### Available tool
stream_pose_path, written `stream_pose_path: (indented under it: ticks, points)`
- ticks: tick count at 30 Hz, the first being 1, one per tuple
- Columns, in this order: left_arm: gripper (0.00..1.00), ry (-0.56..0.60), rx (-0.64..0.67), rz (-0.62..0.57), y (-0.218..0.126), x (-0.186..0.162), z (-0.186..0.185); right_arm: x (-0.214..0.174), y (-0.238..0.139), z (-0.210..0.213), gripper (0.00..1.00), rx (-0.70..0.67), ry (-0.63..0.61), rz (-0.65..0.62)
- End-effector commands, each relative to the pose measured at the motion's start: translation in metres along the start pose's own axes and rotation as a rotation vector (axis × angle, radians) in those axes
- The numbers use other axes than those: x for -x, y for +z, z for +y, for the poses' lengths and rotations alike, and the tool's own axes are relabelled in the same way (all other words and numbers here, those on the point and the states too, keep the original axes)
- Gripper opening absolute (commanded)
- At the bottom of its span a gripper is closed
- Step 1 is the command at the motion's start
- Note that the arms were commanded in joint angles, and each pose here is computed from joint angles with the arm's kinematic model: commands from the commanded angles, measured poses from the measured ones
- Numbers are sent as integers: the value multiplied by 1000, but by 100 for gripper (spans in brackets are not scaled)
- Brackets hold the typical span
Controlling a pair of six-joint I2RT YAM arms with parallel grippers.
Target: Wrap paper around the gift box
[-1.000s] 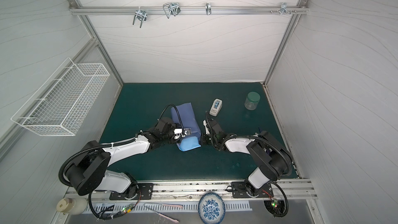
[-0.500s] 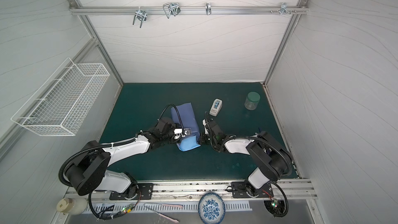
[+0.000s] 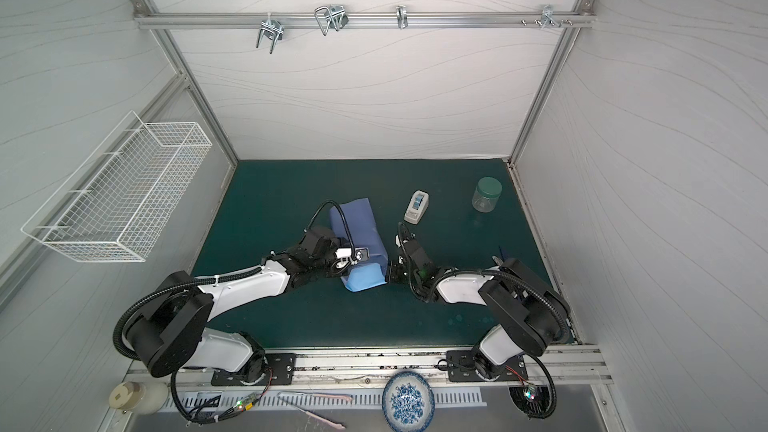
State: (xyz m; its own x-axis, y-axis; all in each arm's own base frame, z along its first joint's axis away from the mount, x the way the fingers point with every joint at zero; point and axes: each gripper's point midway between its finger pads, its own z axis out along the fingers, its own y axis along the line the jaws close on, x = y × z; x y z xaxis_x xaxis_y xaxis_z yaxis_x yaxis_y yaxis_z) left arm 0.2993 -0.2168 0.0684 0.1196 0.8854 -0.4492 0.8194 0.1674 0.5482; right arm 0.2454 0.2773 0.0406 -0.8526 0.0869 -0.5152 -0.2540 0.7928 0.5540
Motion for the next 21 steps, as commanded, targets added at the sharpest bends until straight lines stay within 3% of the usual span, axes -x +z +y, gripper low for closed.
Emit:
stream_pose_path:
  ticks: [1, 11, 21]
  points:
    - [70, -6, -111, 83, 2, -20, -27, -2, -4, -15, 6, -62, 8, -8]
    - [70, -8, -104, 81, 2, -19, -25, -19, -2, 4, 6, 23, -4, 10]
    - [69, -13, -104, 80, 2, -19, -25, -4, -1, 15, 5, 51, -25, -51]
